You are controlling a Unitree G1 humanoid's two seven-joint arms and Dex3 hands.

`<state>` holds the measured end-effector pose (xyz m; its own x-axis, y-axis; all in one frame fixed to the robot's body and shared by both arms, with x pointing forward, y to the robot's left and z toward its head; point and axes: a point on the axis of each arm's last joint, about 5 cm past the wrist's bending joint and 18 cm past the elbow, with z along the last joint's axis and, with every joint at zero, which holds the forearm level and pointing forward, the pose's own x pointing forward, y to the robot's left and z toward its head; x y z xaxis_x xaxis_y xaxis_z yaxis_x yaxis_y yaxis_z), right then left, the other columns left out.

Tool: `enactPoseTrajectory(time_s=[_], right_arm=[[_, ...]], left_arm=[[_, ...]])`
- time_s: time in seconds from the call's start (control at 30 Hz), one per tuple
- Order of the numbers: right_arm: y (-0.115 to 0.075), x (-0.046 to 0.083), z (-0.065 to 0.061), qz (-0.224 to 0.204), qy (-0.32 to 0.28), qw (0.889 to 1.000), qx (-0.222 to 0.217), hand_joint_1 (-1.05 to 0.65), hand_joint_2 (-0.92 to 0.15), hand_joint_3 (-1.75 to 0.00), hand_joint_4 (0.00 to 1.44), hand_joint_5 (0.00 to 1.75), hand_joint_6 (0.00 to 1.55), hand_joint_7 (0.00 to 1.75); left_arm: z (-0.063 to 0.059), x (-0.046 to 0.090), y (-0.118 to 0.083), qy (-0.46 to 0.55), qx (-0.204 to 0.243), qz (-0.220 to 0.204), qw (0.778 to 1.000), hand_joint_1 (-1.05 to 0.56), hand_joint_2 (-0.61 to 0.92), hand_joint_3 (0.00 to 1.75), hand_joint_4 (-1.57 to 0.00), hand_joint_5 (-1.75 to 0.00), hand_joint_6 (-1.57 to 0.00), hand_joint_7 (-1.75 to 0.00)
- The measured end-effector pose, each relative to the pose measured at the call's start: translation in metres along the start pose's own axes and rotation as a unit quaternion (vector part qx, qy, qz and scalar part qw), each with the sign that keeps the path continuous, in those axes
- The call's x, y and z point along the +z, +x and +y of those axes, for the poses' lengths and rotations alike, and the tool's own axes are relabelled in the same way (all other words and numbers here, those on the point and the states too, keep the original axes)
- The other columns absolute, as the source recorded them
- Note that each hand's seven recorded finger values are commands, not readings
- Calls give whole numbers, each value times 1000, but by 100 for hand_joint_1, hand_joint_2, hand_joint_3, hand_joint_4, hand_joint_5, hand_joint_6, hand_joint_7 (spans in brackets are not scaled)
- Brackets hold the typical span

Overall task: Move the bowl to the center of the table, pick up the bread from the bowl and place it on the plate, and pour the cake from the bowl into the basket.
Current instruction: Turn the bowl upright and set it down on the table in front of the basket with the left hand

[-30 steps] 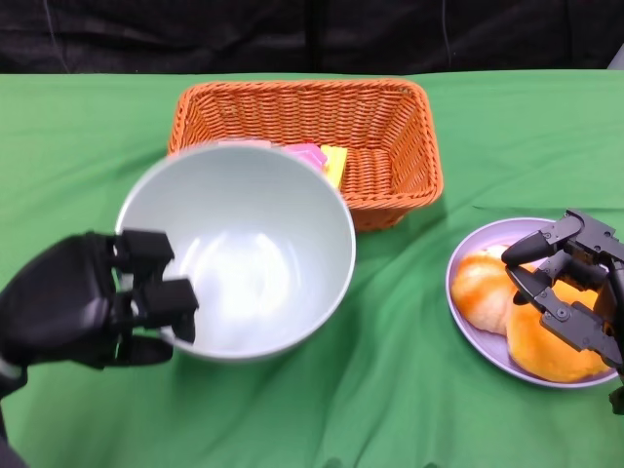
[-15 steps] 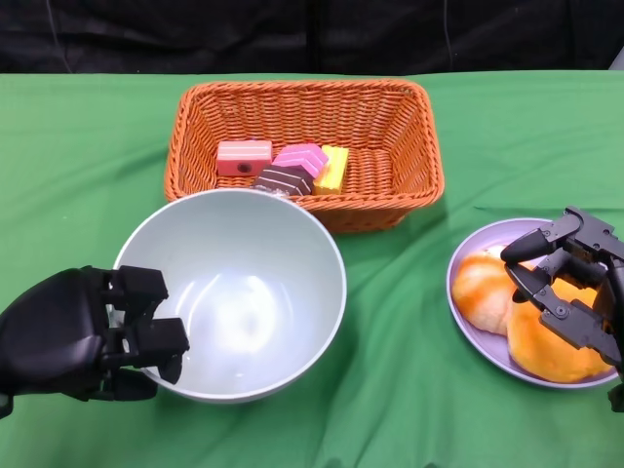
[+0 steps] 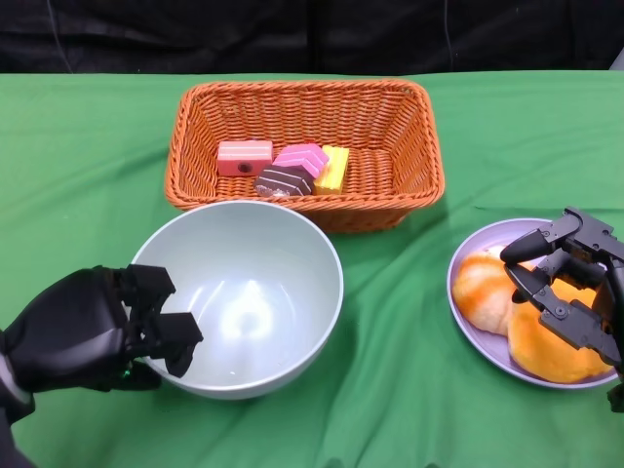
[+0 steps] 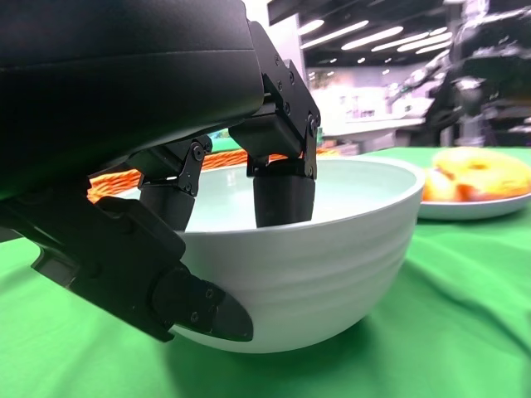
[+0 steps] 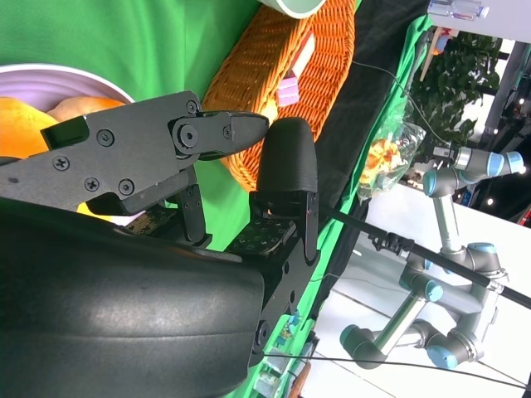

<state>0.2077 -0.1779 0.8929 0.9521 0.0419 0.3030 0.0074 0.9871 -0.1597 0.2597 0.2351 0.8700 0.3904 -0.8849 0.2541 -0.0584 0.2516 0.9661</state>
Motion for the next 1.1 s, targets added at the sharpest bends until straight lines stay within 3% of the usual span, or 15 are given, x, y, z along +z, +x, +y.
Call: enactPoseTrajectory(time_s=[0.03,0.1,0.13,0.17,0.2,0.23,0.3,0.47,0.57,0.7,0.97,1.1], right_arm=[[0,0,0,0,1,1000,0,-14,-88,-28,70,152,64,128],[0,0,0,0,0,1000,0,-14,-88,-28,70,152,64,128],[0,0,0,0,0,1000,0,-14,-88,-28,71,152,64,128],[0,0,0,0,0,1000,0,-15,-88,-29,71,152,64,128],[0,0,0,0,0,1000,0,-15,-87,-29,71,152,64,128],[0,0,0,0,0,1000,0,-15,-87,-29,71,152,64,128],[0,0,0,0,0,1000,0,-15,-87,-29,70,153,64,128],[0,0,0,0,0,1000,0,-15,-86,-30,71,154,65,128],[0,0,0,-1,0,1000,0,-14,-86,-31,71,154,65,128],[0,0,0,-1,0,1000,1,-15,-86,-31,70,154,64,128],[0,0,1,0,-2,1000,3,-15,-86,-31,70,153,65,128],[0,0,2,0,-1,1000,3,-16,-86,-31,70,154,64,128]], left_arm=[[0,-1,1,1,-3,1,1000,-9,81,2,-73,-175,-80,-125],[2,-1,3,0,-7,8,1000,-14,79,0,-76,-151,-99,-56],[2,-2,4,0,-10,11,1000,-15,79,0,-77,-147,-106,-39],[3,-2,5,-3,-15,14,1000,-23,81,0,-75,-108,-98,-22],[4,-2,7,-9,-24,16,1000,-38,84,0,-76,-58,-85,-9],[6,-2,8,-16,-36,17,999,-43,85,0,-79,-37,-81,-5],[8,-2,9,-32,-59,22,997,-63,88,1,-63,-10,-60,-1],[16,-3,11,-64,-110,36,991,-96,92,8,-39,-1,-36,-1],[21,-5,12,-74,-127,43,988,-99,92,9,-38,0,-35,-1],[28,-4,11,-148,-142,65,976,-104,92,37,-26,-1,-28,-1],[27,-3,21,-268,-148,112,945,-105,92,48,-34,-4,-32,-2],[31,-13,39,-299,-143,145,932,-84,92,27,-54,-13,-40,-4]])
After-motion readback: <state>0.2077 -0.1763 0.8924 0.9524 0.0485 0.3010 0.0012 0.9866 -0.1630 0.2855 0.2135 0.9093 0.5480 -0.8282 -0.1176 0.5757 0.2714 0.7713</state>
